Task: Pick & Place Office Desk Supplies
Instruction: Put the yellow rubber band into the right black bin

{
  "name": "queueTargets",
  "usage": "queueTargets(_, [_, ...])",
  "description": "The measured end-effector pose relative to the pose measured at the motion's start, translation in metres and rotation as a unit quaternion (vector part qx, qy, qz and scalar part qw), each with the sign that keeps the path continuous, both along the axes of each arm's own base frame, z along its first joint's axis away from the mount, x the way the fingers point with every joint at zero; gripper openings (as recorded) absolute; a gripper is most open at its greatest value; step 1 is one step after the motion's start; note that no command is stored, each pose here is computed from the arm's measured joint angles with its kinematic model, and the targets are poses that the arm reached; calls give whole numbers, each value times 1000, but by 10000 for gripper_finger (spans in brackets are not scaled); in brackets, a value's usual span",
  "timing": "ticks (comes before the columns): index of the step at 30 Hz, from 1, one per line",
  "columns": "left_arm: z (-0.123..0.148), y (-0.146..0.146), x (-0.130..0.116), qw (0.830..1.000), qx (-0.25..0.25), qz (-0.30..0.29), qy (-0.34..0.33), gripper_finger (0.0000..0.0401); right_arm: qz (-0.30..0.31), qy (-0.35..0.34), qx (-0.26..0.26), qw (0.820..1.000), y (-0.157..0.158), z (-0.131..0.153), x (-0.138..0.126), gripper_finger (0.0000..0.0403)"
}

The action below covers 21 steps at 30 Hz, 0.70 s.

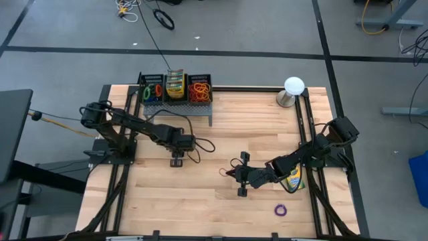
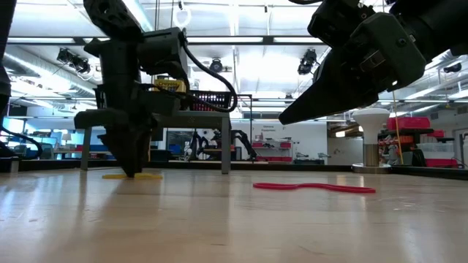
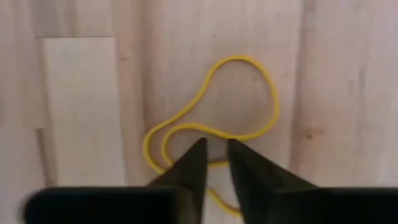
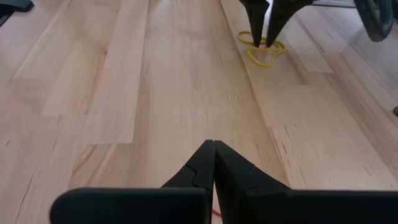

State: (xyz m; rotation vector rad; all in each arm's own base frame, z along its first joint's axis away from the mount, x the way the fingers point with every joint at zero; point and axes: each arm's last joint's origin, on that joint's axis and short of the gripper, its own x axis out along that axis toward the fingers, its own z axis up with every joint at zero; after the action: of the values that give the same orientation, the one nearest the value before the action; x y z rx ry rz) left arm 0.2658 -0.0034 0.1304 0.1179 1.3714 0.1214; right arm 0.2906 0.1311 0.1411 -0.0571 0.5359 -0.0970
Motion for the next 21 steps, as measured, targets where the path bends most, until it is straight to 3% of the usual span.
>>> queueTargets(3, [0,-1,0,1000,-4,-14,2,16,0,0,0,1000,0,0,0,11])
queueTargets(10, [11,-5,-7,1000,-18,-3,-8,6,0,0,1,1000,0,0,0,11])
queueTargets(21, [14,-1,-11,989,-6,149,-19,115,2,-3,-1,1000,0,1,0,11])
